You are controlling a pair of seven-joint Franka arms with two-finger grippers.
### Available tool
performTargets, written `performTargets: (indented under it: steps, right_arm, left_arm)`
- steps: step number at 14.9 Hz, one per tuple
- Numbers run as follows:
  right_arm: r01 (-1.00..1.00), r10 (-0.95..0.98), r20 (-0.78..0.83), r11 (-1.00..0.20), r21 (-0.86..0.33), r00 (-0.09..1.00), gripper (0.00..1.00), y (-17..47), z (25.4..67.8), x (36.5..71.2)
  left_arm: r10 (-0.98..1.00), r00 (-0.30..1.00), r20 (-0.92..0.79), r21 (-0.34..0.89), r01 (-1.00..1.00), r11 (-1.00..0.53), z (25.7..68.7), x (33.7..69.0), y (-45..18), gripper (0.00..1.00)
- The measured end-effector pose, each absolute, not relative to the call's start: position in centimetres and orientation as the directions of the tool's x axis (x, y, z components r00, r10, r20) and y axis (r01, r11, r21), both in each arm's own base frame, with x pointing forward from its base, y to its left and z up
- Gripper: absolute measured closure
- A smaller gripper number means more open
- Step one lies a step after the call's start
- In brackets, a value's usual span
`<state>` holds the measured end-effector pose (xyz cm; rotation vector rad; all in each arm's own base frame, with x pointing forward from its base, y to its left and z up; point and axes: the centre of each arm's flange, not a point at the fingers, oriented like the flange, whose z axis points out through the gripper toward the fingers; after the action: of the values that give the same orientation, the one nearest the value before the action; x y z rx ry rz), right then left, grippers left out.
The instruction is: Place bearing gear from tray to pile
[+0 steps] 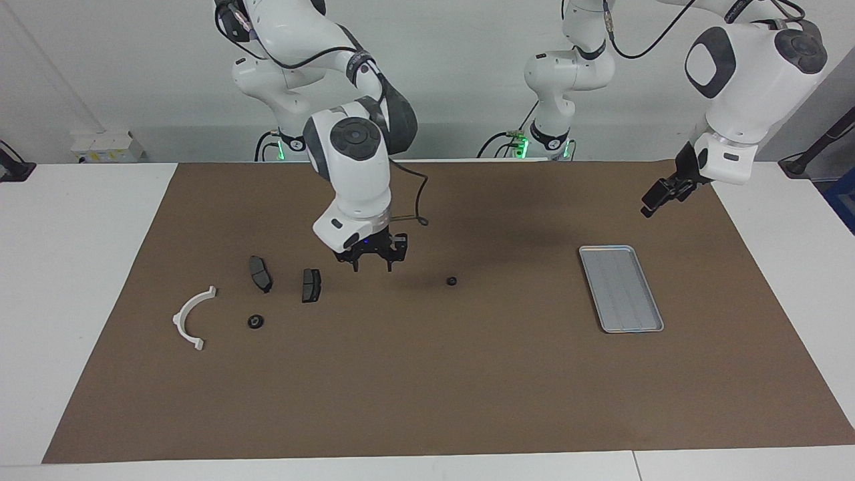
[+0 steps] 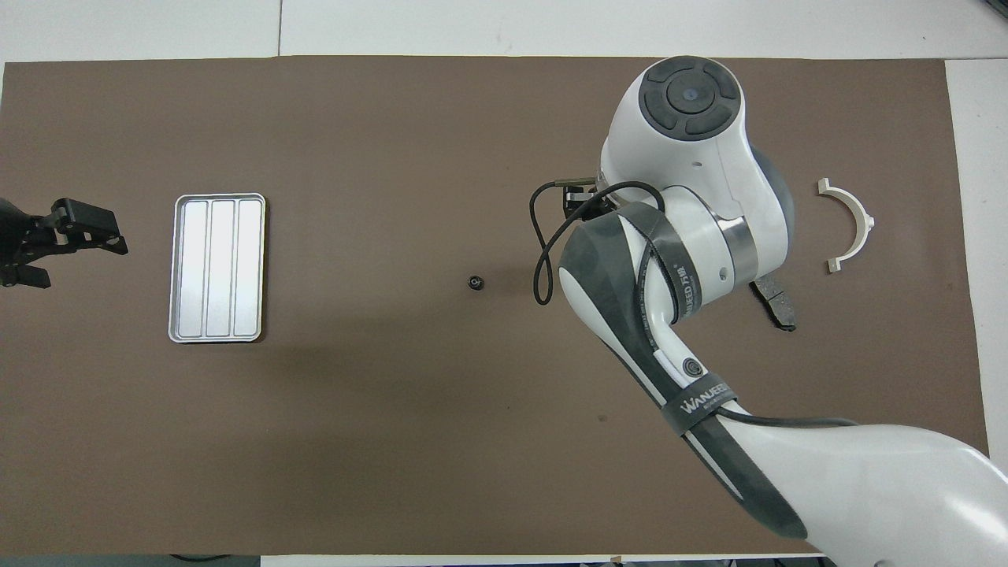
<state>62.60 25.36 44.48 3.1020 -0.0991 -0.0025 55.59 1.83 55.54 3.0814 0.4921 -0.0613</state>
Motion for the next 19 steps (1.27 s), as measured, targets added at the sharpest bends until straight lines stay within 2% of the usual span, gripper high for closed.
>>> performTargets:
  steps: [3, 10, 14, 19]
  right_arm:
    - [-0.089, -0.088, 0.026, -0.996, 0.016, 0.996, 0.30, 26.7, 44.7, 62.5]
    - [-0.111, -0.116, 0.074, -0.992, -0.061, 0.991, 0.30, 36.5, 44.2, 58.8]
    - [-0.046, -0.052, 0.078, -0.996, -0.080, 0.996, 0.30, 42.6, 40.2, 56.3]
    - [-0.038, -0.042, 0.061, -0.997, -0.069, 0.997, 0.30, 43.9, 35.6, 56.4]
  left_arm:
    - [0.227, 0.973, -0.034, 0.017, 0.228, -0.974, 55.5, 55.7, 2.0, 0.00]
    - [0.127, 0.992, -0.018, 0.009, 0.127, -0.992, 55.2, 56.6, 3.1, 0.00]
    - [0.100, 0.994, -0.032, 0.006, 0.100, -0.995, 54.2, 57.3, 3.1, 0.00]
    - [0.084, 0.996, -0.027, 0.006, 0.084, -0.996, 54.3, 57.5, 2.8, 0.00]
